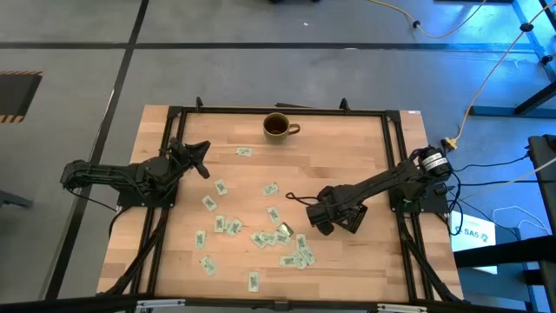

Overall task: Pick and place Stevia / Truvia into bins
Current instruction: Put the stevia packet into the black bin

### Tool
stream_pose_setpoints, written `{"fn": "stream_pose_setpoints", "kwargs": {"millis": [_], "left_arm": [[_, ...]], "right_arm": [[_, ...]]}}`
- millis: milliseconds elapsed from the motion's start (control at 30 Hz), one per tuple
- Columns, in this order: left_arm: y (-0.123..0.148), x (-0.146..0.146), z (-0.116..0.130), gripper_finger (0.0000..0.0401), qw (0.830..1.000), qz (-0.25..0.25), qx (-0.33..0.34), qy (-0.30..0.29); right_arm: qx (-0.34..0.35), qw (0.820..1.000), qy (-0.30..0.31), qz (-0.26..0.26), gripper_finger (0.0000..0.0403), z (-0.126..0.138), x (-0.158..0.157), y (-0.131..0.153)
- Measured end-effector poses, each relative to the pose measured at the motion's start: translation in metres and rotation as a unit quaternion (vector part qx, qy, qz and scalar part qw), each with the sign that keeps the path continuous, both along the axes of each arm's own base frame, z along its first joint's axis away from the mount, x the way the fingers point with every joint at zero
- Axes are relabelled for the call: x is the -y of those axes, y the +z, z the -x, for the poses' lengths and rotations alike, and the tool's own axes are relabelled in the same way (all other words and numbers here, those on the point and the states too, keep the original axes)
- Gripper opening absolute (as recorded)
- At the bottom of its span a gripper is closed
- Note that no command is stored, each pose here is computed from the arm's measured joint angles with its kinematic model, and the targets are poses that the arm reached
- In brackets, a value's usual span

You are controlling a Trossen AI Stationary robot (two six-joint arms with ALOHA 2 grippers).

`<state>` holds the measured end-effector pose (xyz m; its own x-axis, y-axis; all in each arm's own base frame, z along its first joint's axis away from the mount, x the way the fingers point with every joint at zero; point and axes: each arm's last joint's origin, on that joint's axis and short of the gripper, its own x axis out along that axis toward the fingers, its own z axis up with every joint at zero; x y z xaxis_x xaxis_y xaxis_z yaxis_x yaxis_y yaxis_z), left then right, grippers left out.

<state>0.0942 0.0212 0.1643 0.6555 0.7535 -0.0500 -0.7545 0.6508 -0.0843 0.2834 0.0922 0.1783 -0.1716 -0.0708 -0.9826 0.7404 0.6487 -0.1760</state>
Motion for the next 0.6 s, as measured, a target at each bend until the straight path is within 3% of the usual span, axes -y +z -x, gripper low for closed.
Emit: {"fn": "stream_pose_setpoints", "kwargs": {"millis": [233, 367, 500, 600], "left_arm": [[0.0, 0.0, 0.0, 0.0033, 1.0, 0.0, 0.0, 0.0], [0.0, 0.0, 0.0, 0.0033, 1.0, 0.0, 0.0, 0.0], [0.0, 0.0, 0.0, 0.0033, 1.0, 0.0, 0.0, 0.0], [0.0, 0.0, 0.0, 0.0033, 1.0, 0.0, 0.0, 0.0]], "right_arm": [[-0.019, 1.0, 0.001, 0.006, 0.0083, -0.001, 0.0, 0.016], [0.048, 0.997, 0.063, -0.024, 0.0086, -0.019, -0.008, 0.033], [0.17, 0.968, 0.177, -0.058, 0.0086, -0.041, -0.027, 0.046], [0.249, 0.939, 0.226, -0.071, 0.0084, -0.052, -0.042, 0.049]]}}
